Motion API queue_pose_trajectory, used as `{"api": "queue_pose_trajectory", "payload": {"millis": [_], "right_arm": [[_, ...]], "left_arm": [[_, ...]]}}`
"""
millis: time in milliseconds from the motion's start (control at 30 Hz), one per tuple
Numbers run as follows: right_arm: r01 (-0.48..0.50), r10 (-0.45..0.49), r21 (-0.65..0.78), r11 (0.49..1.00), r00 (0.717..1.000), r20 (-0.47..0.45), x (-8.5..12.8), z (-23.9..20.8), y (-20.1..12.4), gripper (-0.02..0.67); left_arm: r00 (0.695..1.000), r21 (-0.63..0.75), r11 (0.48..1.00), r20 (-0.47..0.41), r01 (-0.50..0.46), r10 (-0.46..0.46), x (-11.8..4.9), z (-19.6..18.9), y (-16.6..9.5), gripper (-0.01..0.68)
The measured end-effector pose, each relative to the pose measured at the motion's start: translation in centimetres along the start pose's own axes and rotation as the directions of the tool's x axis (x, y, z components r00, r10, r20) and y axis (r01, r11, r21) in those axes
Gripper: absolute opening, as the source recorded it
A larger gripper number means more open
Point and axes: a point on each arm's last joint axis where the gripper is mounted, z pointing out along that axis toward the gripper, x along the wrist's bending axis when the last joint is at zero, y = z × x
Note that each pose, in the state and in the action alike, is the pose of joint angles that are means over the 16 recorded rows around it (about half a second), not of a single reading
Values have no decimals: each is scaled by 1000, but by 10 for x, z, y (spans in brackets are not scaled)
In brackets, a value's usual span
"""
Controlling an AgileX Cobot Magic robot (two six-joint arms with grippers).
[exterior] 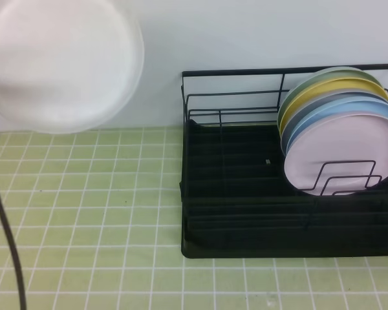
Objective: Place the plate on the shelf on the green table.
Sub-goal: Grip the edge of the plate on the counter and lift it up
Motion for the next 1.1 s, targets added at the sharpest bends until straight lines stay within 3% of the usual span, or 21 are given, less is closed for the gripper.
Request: {"api": "queue_pose_trajectory", "payload": {"millis": [133,267,367,500,633,767,1100], "right_arm": [[-108,105,-48,993,993,-58,5,0,5,-3],[-242,226,-86,966,960,-163,12,-2,12,-3],[-345,306,-105,933,912,-274,20,-4,18,-3],[-418,325,-141,898,842,-430,30,-12,30,-3],[-425,242,-225,877,794,-558,39,-25,47,-3],[-402,102,-344,849,762,-639,45,-44,68,-3],[-338,-172,-531,777,697,-696,59,-98,111,35]], "left_arm": [[999,-63,998,46,9,-6,-10,-22,10,0],[996,-81,997,91,2,5,-17,-39,13,0],[991,-77,997,130,-13,23,-23,-47,13,0],[978,-57,997,201,-46,56,-31,-55,10,0],[949,-41,996,302,-83,91,-41,-61,7,0],[900,-53,993,419,-107,119,-52,-67,6,0],[714,-159,967,651,-201,256,-75,-83,4,0]]}}
